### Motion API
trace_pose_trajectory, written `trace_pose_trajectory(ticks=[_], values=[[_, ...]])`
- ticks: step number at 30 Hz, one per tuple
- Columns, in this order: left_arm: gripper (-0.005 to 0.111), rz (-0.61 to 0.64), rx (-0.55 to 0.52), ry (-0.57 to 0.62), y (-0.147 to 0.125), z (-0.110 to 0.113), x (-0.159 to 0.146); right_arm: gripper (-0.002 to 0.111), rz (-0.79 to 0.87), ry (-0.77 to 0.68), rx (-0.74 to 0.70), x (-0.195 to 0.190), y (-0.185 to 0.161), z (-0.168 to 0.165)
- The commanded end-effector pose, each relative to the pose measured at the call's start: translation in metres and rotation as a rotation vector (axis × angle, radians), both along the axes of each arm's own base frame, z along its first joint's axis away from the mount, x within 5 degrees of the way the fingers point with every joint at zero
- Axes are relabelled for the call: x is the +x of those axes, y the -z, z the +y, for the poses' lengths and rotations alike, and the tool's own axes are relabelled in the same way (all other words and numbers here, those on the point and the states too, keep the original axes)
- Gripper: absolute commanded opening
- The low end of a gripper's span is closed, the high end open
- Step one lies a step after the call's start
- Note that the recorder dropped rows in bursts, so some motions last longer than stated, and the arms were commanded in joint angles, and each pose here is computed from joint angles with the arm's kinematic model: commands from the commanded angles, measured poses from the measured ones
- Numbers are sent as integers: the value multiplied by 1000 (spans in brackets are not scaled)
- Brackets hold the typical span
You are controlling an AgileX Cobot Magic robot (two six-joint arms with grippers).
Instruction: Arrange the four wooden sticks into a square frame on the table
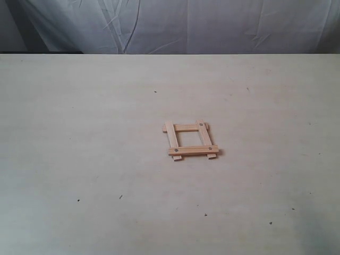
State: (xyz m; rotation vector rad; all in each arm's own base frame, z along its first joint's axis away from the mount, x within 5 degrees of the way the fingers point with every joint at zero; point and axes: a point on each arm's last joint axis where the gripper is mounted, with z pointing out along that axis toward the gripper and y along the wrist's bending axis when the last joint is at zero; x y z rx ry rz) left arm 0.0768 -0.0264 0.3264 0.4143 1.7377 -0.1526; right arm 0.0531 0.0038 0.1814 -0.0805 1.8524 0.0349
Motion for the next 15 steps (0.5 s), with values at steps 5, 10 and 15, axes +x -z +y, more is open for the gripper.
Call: trace_pose_trajectory(ticks=[5,10,15], values=[[0,-8,-5,0,-1,0,-1,-1,-17,8,-6,0,0,-1],[0,-14,18,-18,0,3,-2,-1,-17,8,-6,0,0,-1],[0,43,-87,-129,30,11,-8,-1,-17,7,4,0,0,0]])
